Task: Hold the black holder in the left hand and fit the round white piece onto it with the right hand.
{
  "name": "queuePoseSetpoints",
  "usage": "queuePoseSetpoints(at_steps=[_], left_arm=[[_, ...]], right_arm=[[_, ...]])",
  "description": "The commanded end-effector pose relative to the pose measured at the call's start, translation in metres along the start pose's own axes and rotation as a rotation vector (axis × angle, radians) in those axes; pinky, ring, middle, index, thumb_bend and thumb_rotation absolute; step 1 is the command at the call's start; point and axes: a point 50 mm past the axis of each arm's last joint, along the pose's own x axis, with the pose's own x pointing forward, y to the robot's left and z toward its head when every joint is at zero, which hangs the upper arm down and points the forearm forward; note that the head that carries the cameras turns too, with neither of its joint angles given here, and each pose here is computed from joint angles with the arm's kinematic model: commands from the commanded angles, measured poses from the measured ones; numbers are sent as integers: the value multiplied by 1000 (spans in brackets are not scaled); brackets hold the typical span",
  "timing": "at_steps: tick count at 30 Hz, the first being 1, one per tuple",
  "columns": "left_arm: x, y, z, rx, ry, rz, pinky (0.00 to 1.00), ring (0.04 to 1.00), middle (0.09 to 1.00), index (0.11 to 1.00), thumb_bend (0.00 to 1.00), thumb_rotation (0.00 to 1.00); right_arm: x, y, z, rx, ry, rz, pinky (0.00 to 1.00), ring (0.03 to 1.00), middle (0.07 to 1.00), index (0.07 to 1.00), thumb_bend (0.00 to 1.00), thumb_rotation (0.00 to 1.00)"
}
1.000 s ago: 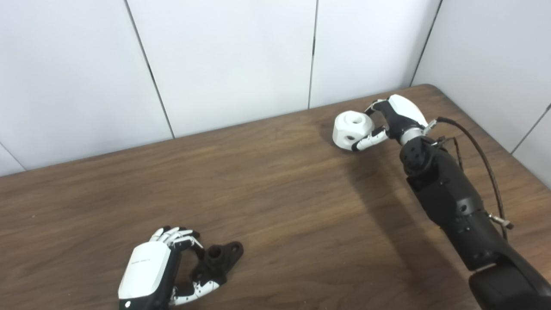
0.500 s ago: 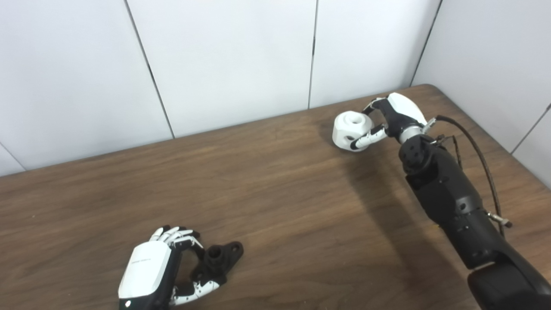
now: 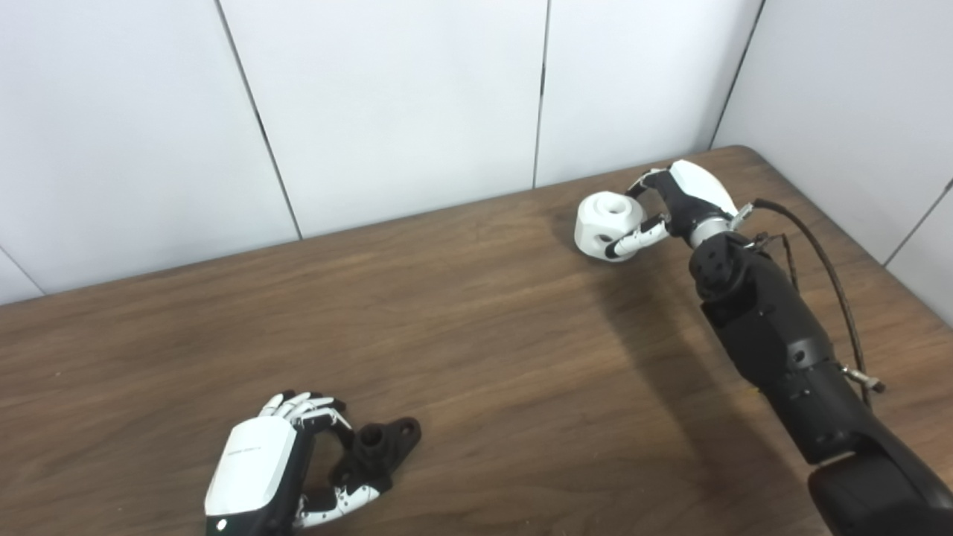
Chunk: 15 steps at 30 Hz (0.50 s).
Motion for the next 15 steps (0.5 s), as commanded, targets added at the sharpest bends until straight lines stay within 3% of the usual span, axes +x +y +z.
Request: queuePoseSetpoints(at_steps=[1, 15], left_arm=[[-7, -9, -5, 29, 29, -64, 920, 843, 749, 485, 520, 44], [-6, -8, -1, 25, 33, -56, 927, 849, 754, 486, 520, 44]], right_arm=[[7, -26, 14, 21, -44, -91, 1000, 1000, 898, 500, 550, 145], [4, -22, 12, -5, -82, -111, 1000, 992, 851, 485, 523, 133]])
